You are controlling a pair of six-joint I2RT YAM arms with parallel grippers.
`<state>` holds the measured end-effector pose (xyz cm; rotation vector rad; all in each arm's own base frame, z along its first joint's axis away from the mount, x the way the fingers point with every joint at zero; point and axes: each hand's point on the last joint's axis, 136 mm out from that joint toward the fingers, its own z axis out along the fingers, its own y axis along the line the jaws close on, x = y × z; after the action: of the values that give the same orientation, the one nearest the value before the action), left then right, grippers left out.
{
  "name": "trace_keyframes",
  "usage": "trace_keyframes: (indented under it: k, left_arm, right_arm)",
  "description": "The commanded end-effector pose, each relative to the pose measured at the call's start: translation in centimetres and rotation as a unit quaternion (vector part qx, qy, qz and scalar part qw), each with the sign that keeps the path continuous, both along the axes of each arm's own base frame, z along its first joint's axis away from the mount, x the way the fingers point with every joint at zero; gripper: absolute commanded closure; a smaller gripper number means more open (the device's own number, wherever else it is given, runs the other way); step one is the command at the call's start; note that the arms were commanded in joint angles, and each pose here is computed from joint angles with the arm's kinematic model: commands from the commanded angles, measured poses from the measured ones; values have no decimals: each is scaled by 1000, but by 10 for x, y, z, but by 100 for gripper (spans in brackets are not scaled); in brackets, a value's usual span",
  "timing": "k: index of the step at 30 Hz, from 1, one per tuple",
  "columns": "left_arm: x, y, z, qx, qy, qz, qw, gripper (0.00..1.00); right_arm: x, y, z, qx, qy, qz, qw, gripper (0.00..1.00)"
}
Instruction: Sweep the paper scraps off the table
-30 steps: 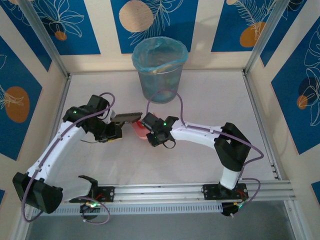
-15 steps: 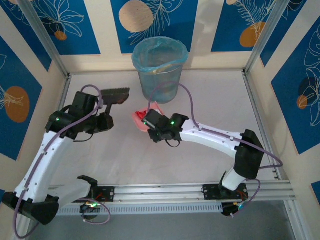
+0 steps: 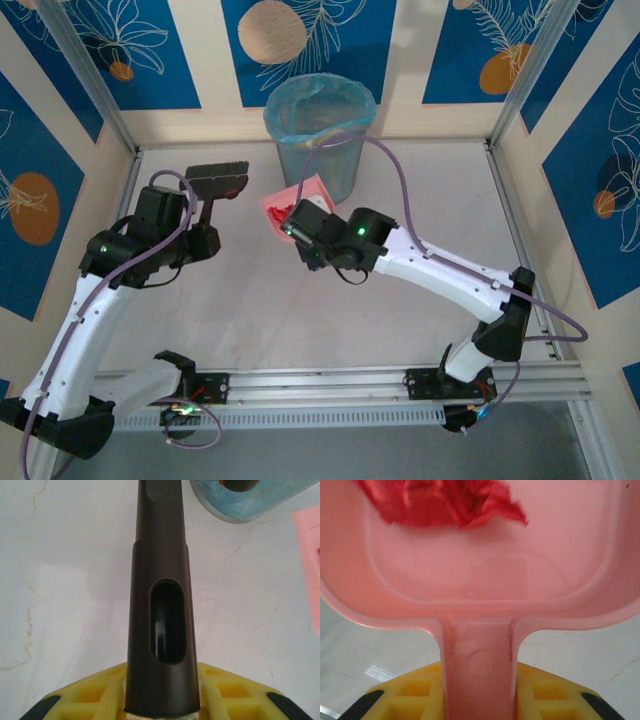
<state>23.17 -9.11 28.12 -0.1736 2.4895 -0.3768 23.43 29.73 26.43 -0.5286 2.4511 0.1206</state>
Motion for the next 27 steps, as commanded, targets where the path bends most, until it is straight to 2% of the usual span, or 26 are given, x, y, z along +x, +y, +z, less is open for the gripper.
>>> trace_keyframes:
  k: [1,8,14,22,27]
  left_arm:
    - [9,-5,14,1,-39,-8,999,100]
    - [13,-9,21,43,-58,-30,997,100]
    - [12,-20,16,60,-58,-61,995,100]
    - [0,-38,16,83,-62,-117,988,100]
    - [-9,-49,13,104,-65,-151,981,100]
  right_arm:
    - [11,-5,36,10,-25,-20,999,100]
    - [51,14,82,53,-30,-40,997,100]
    - [99,34,120,129,-59,-43,989,100]
    - [156,26,135,266,-30,-87,960,100]
    - [174,28,139,321,-4,-87,943,100]
